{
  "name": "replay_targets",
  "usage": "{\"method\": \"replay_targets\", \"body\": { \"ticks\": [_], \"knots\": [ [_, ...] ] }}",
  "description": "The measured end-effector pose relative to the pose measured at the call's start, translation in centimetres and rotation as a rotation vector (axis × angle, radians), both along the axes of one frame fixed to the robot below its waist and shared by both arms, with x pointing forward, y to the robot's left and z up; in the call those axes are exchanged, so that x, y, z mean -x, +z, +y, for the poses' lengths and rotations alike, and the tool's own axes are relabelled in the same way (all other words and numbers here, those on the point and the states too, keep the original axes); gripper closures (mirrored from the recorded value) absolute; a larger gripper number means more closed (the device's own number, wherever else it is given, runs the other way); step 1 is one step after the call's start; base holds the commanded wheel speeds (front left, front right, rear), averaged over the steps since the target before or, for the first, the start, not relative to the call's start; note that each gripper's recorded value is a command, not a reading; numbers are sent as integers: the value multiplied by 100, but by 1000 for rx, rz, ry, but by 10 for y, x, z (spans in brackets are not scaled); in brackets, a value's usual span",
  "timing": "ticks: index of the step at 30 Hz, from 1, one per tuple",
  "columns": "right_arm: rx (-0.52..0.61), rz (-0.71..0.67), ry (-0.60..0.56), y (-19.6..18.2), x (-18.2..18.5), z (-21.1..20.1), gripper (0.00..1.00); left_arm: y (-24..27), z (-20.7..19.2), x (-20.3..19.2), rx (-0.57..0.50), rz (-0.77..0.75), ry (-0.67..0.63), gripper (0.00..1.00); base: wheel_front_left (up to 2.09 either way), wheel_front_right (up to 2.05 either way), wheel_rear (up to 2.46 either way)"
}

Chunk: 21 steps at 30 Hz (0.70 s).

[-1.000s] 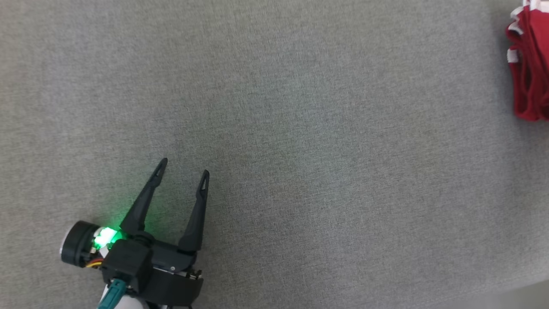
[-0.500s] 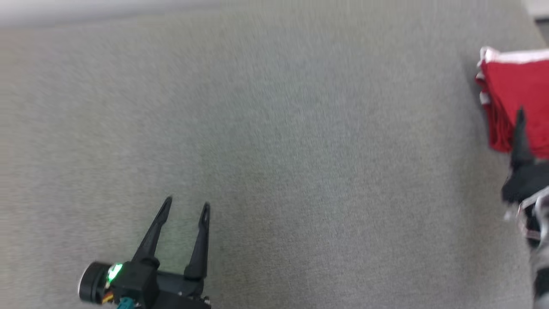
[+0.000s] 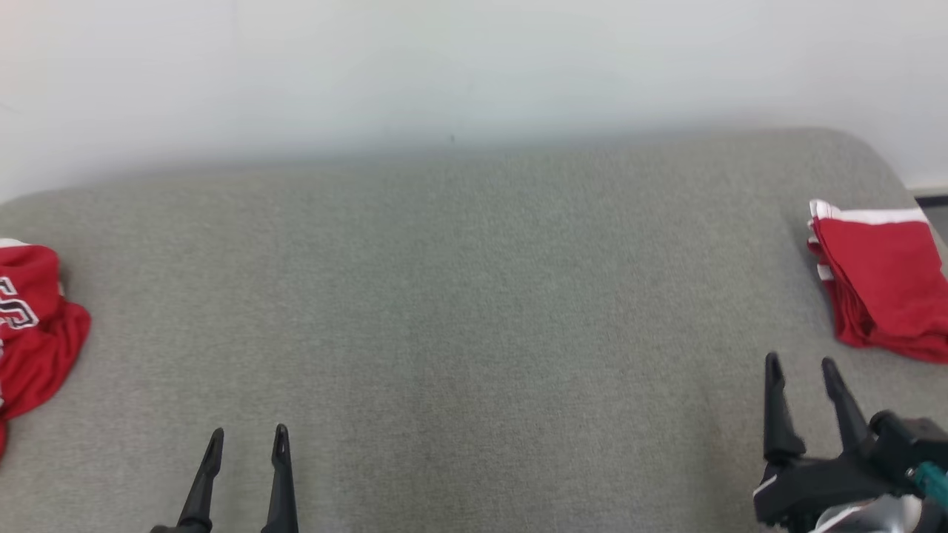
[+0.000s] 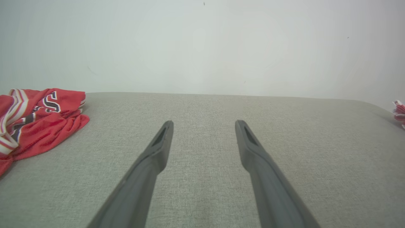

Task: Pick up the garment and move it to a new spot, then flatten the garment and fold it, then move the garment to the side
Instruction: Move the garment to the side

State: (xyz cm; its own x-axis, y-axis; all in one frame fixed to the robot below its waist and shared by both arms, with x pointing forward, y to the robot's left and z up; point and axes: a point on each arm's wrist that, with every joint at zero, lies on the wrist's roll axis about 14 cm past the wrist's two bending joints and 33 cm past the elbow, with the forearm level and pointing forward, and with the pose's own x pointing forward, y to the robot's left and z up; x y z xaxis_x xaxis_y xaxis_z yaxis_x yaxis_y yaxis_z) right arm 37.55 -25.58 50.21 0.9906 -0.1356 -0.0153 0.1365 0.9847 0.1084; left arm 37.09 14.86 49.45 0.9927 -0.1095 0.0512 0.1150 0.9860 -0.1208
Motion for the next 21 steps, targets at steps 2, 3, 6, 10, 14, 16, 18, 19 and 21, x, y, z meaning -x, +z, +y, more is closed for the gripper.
{"method": "replay_targets", "body": {
  "ticks": [2, 3, 6, 10, 14, 16, 18, 19, 21],
  "knots": [
    [-5, -12, 21, 1, 5, 9, 0, 4, 9, 6, -1, -12, 28, 0, 0, 0, 0],
    [-6, -14, 32, 0, 8, 13, 0, 5, 13, 10, -3, -14, 43, 0, 0, 0, 0],
    [12, -23, 61, 0, 14, 25, 0, 8, 24, 18, -10, -24, 74, 0, 0, 0, 0],
    [57, -29, 104, 0, 19, 40, 0, 6, 31, 26, -17, -16, 92, 0, 0, 0, 0],
    [55, -35, 129, -1, 21, 50, 0, 0, 37, 29, -22, 1, 105, 0, 0, 0, 0],
    [52, -29, 134, -3, 23, 52, 0, -1, 40, 29, -22, 5, 114, 0, 0, 0, 0],
    [53, -24, 138, -5, 24, 54, 0, -2, 41, 29, -23, 7, 119, 0, 0, 0, 0],
    [51, -23, 140, -5, 24, 55, 0, -3, 42, 30, -22, 9, 119, 0, 0, 0, 0],
    [47, -18, 145, -7, 24, 56, 0, -4, 42, 30, -21, 15, 121, 0, 0, 0, 0]
  ]
}}
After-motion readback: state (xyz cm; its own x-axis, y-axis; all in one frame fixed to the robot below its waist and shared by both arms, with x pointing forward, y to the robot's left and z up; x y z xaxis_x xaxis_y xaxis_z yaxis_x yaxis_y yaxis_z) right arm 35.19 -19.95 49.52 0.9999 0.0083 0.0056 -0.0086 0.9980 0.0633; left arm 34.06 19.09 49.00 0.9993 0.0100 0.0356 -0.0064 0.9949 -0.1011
